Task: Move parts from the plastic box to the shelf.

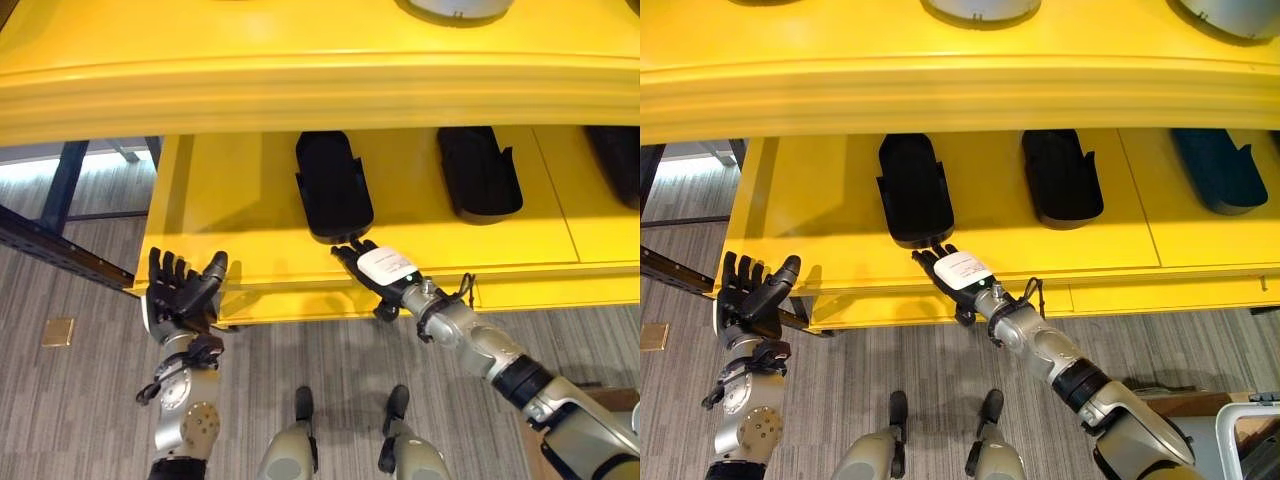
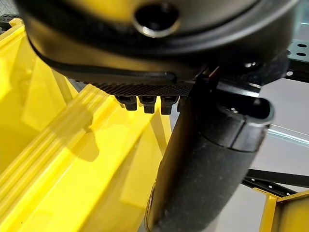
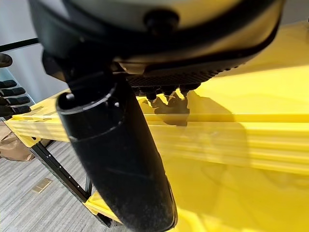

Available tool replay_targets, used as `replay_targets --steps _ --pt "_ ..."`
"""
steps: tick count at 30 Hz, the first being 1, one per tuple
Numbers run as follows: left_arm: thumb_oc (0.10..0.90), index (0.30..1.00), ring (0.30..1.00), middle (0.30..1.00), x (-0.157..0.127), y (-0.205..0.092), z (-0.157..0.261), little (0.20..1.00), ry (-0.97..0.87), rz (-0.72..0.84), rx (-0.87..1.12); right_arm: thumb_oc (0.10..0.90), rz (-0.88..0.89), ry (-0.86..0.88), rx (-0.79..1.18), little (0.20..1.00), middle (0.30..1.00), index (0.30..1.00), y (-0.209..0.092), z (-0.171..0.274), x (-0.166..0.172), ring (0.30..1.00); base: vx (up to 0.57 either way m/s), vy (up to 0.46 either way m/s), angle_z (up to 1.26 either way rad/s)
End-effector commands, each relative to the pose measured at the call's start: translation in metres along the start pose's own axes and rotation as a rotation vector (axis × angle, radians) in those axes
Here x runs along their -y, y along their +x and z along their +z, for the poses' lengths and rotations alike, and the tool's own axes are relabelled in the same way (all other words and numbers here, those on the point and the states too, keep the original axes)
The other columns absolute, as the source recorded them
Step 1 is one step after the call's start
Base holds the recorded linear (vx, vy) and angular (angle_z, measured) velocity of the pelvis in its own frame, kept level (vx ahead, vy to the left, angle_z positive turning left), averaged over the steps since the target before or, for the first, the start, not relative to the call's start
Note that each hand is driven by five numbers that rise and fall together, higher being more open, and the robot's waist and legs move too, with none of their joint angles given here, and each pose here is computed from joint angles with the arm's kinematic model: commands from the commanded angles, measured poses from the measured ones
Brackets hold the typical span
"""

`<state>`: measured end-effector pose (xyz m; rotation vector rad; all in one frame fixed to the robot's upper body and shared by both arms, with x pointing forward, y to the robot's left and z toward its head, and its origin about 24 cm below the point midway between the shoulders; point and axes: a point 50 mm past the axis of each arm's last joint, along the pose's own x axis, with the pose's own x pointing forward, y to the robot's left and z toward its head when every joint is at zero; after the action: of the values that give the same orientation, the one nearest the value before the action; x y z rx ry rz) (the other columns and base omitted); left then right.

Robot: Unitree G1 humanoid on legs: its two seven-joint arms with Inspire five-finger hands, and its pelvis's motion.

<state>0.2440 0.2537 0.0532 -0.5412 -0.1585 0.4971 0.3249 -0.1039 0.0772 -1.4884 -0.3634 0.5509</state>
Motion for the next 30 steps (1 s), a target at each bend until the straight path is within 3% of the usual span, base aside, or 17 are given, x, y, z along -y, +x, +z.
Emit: replay_targets --steps 1,30 --pt "0.900 1.000 1.000 1.000 0.018 0.009 0.053 1.000 0.010 -0.127 0.266 0.900 -0.160 0.015 0.119 1.000 1.000 1.000 0.026 0.030 0.046 1.000 0.00 0.000 0.00" --pt "0.900 1.000 1.000 1.000 0.020 0.007 0.055 1.000 0.016 -0.132 0.272 0.900 -0.184 0.031 0.149 1.000 1.000 1.000 0.033 0.040 0.056 1.000 0.00 0.000 0.00"
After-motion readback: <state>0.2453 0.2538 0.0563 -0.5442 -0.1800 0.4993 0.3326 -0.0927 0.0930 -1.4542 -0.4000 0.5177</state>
